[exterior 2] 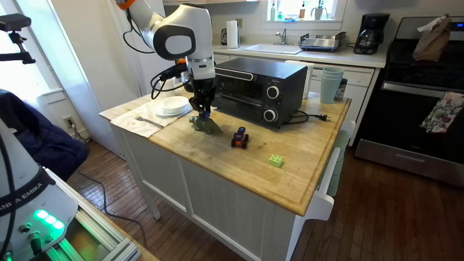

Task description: Put the blue block on top of the toy animal

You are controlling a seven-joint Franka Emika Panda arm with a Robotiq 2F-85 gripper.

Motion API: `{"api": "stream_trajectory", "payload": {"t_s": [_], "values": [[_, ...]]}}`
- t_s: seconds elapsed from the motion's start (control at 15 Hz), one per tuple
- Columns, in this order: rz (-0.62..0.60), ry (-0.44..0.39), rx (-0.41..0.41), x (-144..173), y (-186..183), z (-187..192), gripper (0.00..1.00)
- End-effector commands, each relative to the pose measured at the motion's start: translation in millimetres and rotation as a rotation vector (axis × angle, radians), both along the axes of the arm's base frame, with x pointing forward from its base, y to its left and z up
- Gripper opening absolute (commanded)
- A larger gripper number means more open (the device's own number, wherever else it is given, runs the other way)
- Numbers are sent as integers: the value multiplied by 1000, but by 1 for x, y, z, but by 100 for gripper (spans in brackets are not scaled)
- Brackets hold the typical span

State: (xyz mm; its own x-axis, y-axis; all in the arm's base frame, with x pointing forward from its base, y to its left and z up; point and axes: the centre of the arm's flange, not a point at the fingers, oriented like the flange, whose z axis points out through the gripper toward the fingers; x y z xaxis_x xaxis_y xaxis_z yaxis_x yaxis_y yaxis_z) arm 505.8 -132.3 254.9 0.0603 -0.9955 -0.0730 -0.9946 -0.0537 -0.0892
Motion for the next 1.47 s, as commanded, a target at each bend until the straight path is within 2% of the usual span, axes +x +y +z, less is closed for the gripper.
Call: {"api": "stream_trajectory", "payload": {"t_s": [0.0, 1.4], "values": [[-8, 13, -16, -5, 1, 1, 11], [-17, 2, 3, 0, 4, -4, 11]]}}
